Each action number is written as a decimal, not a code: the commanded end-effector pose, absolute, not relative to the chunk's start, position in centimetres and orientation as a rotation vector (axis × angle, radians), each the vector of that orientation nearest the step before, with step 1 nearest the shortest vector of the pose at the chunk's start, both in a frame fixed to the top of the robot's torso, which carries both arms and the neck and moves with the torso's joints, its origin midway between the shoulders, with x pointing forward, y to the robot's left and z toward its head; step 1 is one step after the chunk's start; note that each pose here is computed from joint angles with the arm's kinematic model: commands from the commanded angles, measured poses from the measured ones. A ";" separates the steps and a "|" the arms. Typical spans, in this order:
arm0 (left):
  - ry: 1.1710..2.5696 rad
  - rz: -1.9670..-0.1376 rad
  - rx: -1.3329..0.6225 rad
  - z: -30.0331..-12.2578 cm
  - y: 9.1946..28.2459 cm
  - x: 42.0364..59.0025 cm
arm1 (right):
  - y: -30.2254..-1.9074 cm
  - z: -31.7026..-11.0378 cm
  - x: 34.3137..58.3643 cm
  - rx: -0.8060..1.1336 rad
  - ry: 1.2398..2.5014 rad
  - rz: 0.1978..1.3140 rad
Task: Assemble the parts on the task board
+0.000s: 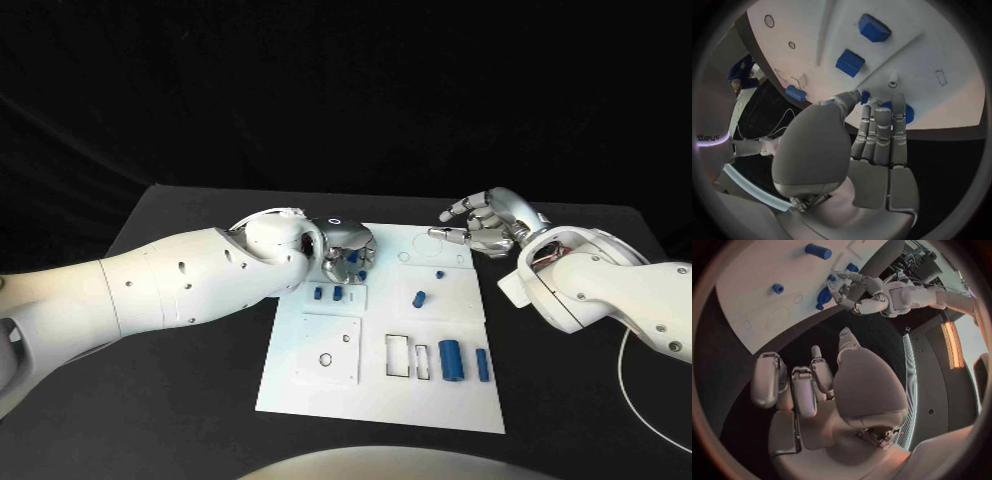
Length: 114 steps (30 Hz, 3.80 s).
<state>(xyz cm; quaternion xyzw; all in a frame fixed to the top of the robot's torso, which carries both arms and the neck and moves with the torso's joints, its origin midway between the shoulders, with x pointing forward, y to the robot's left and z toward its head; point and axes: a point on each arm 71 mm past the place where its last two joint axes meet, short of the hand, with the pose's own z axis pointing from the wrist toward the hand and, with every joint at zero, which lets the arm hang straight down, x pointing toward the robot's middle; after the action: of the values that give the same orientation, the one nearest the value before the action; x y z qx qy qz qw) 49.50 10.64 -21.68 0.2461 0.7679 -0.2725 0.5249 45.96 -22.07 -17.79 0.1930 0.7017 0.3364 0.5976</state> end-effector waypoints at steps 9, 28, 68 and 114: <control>1.869 -0.638 0.604 -22.1 10.3 49.6 | -21.9 -17.7 45.9 0.429 1.621 0.786; 1.905 -0.643 0.602 -22.5 9.9 49.5 | -21.8 -17.7 45.9 0.427 1.625 0.787; 1.841 -0.766 0.474 -20.6 10.7 49.1 | -21.9 -17.7 45.9 0.426 1.617 0.786; 1.946 -0.673 0.330 -21.3 16.4 49.1 | -22.1 -17.9 45.9 0.428 1.620 0.778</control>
<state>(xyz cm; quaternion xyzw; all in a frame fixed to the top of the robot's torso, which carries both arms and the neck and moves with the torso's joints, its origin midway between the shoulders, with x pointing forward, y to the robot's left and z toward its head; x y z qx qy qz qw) 49.18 16.60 -21.16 0.1299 0.8020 -0.2808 0.5110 45.98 -22.15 -17.94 0.1920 0.7011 0.3347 0.5997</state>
